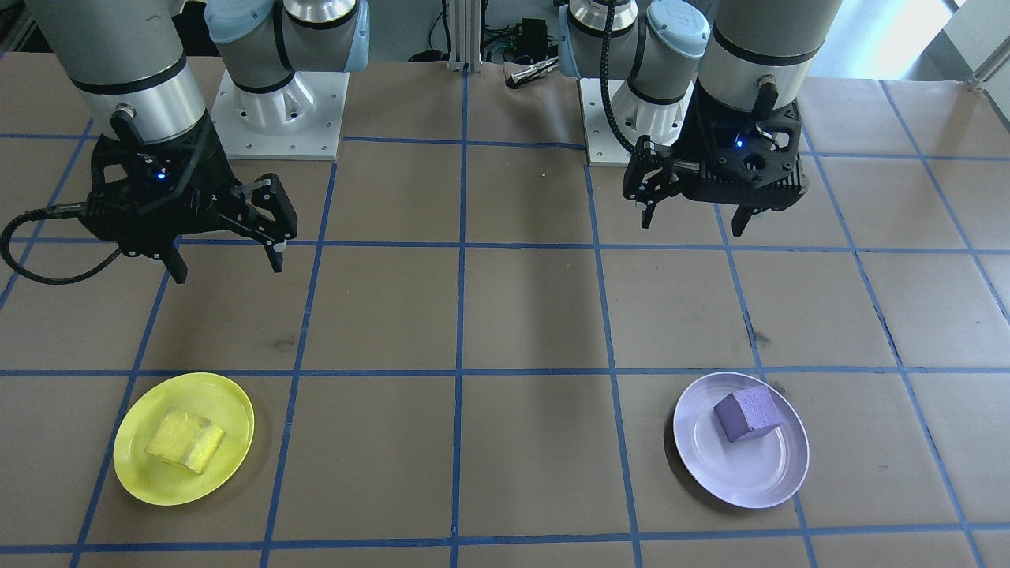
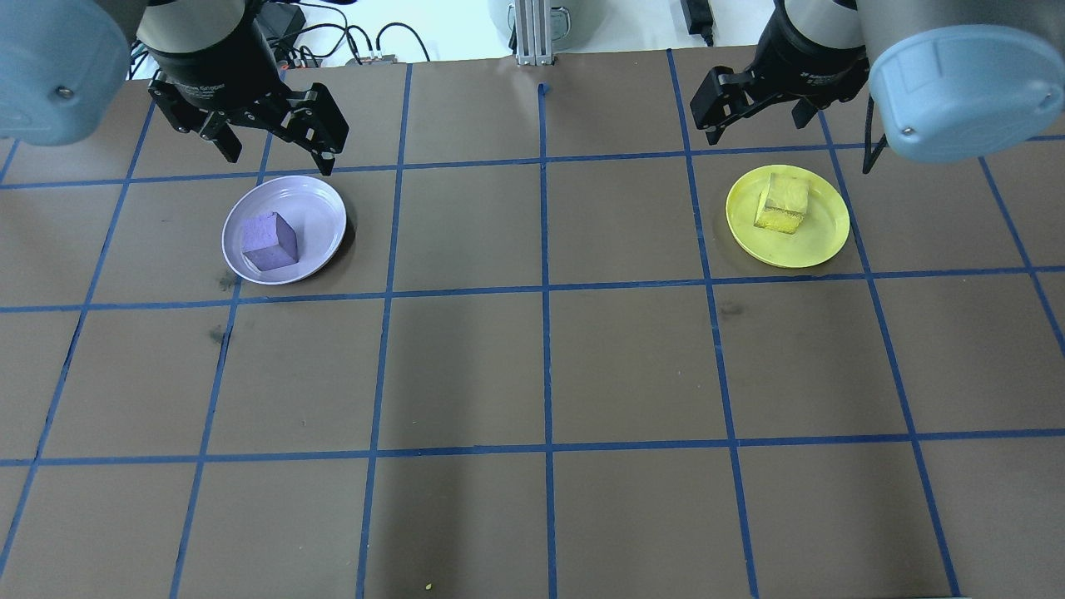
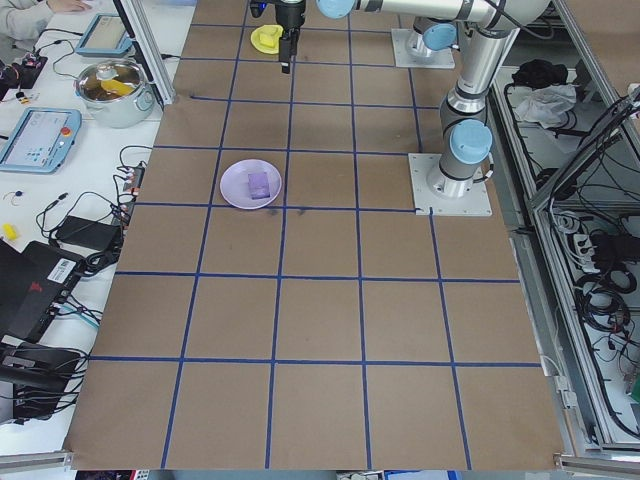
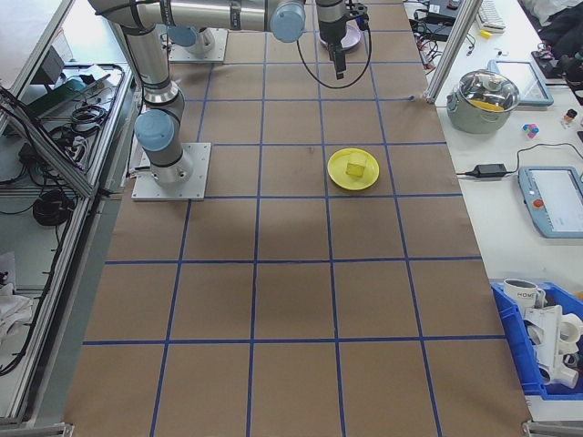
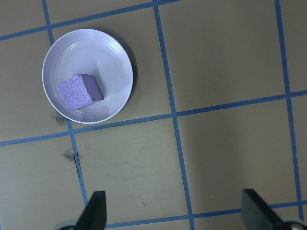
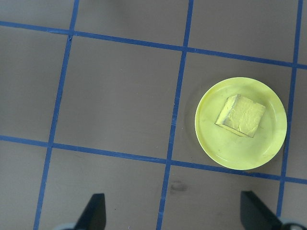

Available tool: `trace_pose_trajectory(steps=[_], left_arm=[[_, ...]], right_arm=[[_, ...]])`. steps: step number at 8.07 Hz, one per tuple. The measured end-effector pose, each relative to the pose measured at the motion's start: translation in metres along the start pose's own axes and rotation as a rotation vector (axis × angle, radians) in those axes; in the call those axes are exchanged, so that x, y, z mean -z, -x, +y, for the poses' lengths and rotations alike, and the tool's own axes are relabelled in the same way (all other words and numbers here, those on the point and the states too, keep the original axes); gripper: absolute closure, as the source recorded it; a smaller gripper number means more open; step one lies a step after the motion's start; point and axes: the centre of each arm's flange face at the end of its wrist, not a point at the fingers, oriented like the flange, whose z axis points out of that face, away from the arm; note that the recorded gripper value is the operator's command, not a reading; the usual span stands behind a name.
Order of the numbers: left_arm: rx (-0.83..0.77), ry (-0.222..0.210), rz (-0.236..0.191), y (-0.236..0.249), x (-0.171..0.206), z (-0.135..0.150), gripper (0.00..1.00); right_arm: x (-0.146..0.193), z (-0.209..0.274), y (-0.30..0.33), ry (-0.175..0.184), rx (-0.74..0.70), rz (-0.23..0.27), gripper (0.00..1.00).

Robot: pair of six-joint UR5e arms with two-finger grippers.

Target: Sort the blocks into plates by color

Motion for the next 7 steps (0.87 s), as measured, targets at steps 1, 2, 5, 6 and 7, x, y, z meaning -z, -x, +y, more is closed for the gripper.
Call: trace_pose_trajectory(steps=[1, 2, 5, 6, 7], left_arm=[[0.000, 0.000, 0.000, 0.0000, 0.0001, 0.0001, 0.00], [0.000, 0.000, 0.000, 0.0001, 0.0001, 0.0000, 0.00], [0.000, 0.000, -0.001, 0.0003, 0.0002, 0.0001, 0.00], [0.000, -0.001, -0.001, 0.0001, 0.0006, 0.0004, 0.00], [0.000, -0.001, -0.001, 0.0000, 0.0007, 0.0005, 0.00]], right_arm=[[-0.0004, 0.0004, 0.0001, 0.002, 0.000, 0.000, 0.00], [-0.0010, 0.0009, 0.0002, 0.005, 0.000, -0.001, 0.00], [-0.0060, 0.0033, 0.0014, 0.017, 0.002, -0.005, 0.00], [-0.0089, 0.0041, 0.0016, 0.022, 0.002, -0.006, 0.00], [-0.0104, 0.0046, 0.0016, 0.025, 0.001, -0.002, 0.00]])
